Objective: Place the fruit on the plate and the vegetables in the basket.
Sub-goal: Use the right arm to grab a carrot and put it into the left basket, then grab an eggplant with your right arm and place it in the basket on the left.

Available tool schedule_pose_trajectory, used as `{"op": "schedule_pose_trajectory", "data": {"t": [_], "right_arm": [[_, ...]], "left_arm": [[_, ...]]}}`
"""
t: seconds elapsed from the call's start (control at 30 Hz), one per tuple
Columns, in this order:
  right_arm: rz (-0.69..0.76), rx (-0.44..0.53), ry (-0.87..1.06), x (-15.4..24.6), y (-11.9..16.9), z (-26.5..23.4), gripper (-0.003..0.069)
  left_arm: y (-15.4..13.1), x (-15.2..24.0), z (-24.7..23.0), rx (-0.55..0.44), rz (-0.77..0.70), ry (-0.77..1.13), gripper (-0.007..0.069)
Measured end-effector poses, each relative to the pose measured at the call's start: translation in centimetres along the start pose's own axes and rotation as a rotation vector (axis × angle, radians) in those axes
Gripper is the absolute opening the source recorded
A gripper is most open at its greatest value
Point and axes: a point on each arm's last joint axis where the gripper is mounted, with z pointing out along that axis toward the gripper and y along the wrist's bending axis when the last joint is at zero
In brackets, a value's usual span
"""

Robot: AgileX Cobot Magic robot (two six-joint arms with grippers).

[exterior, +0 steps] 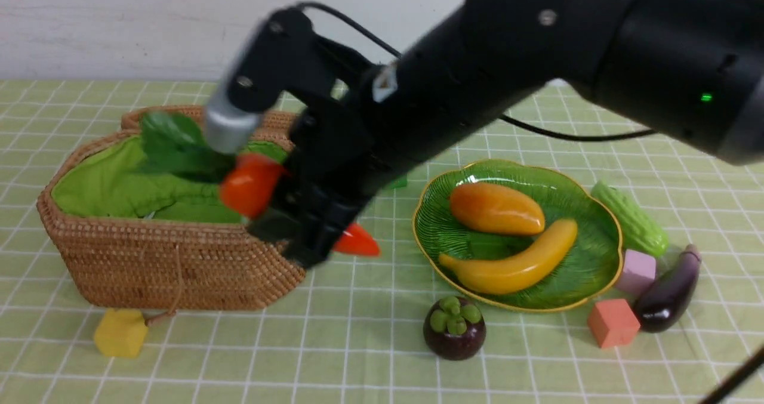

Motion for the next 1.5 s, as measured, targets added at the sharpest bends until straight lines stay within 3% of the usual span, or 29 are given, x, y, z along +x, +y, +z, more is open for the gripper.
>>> {"op": "schedule_pose_trajectory", "data": {"t": [0.07, 0.3, 0.43, 0.67, 0.83, 0.9, 1.0, 1.1, 1.23, 1.27, 1.3, 1.33, 1.37, 1.43, 1.5], "right_arm": [[-0.011, 0.099, -0.119, -1.7, -1.6, 1.8, 0.0358], [0.004, 0.304, -0.324, -2.4, -5.2, 8.1, 0.0358], [0.016, 0.327, -0.321, -0.8, -5.9, 11.7, 0.0358], [-0.015, 0.327, -0.287, 0.3, -5.6, 13.8, 0.0370], [-0.045, 0.315, -0.256, 0.3, -5.4, 13.5, 0.0624], [-0.062, 0.294, -0.221, 0.3, -5.2, 13.1, 0.0664], [-0.075, 0.256, -0.177, -0.2, -4.8, 11.8, 0.0669], [-0.063, 0.184, -0.104, -1.5, -3.8, 7.9, 0.0614], [0.007, 0.132, -0.003, -2.8, -2.5, 2.2, 0.0474], [0.059, 0.151, 0.051, -3.1, -2.1, -1.3, 0.0383], [0.055, 0.154, 0.060, -3.1, -2.0, -1.7, 0.0370], [0.121, 0.184, 0.129, -2.9, -2.0, -4.4, 0.0268], [0.126, 0.193, 0.153, -2.7, -2.0, -5.0, 0.0255], [0.231, 0.287, 0.250, -1.6, -3.0, -7.9, 0.0084], [0.319, 0.349, 0.271, -0.7, -4.0, -9.0, 0.0013]], "left_arm": [[0.3, -0.2, 0.0, -0.030, -0.011, -0.026, -0.0013], [0.2, -0.6, 0.0, -0.023, -0.010, -0.070, -0.0013], [0.2, -0.7, 0.0, -0.020, -0.009, -0.075, -0.0013], [0.1, -0.7, 0.0, -0.009, 0.001, -0.082, -0.0013], [-0.1, -0.7, 0.0, 0.006, 0.002, -0.073, -0.0013], [-0.1, -0.6, 0.0, 0.010, 0.002, -0.070, -0.0013], [-0.1, -0.6, 0.0, 0.015, -0.002, -0.067, -0.0013], [-0.4, -0.7, 0.0, 0.039, -0.005, -0.073, -0.0013], [-0.8, -0.6, 0.0, 0.084, 0.001, -0.061, -0.0013], [-1.2, -0.4, -0.1, 0.128, 0.016, -0.048, -0.0013], [-1.2, -0.4, -0.1, 0.133, 0.018, -0.046, -0.0013], [-1.7, -0.3, -0.2, 0.187, 0.043, -0.034, -0.0013], [-1.7, -0.2, -0.2, 0.192, 0.046, -0.031, -0.0013], [-2.4, 0.0, -0.3, 0.270, 0.088, -0.017, -0.0013], [-2.7, 0.0, -0.4, 0.307, 0.112, -0.014, -0.0013]]}}
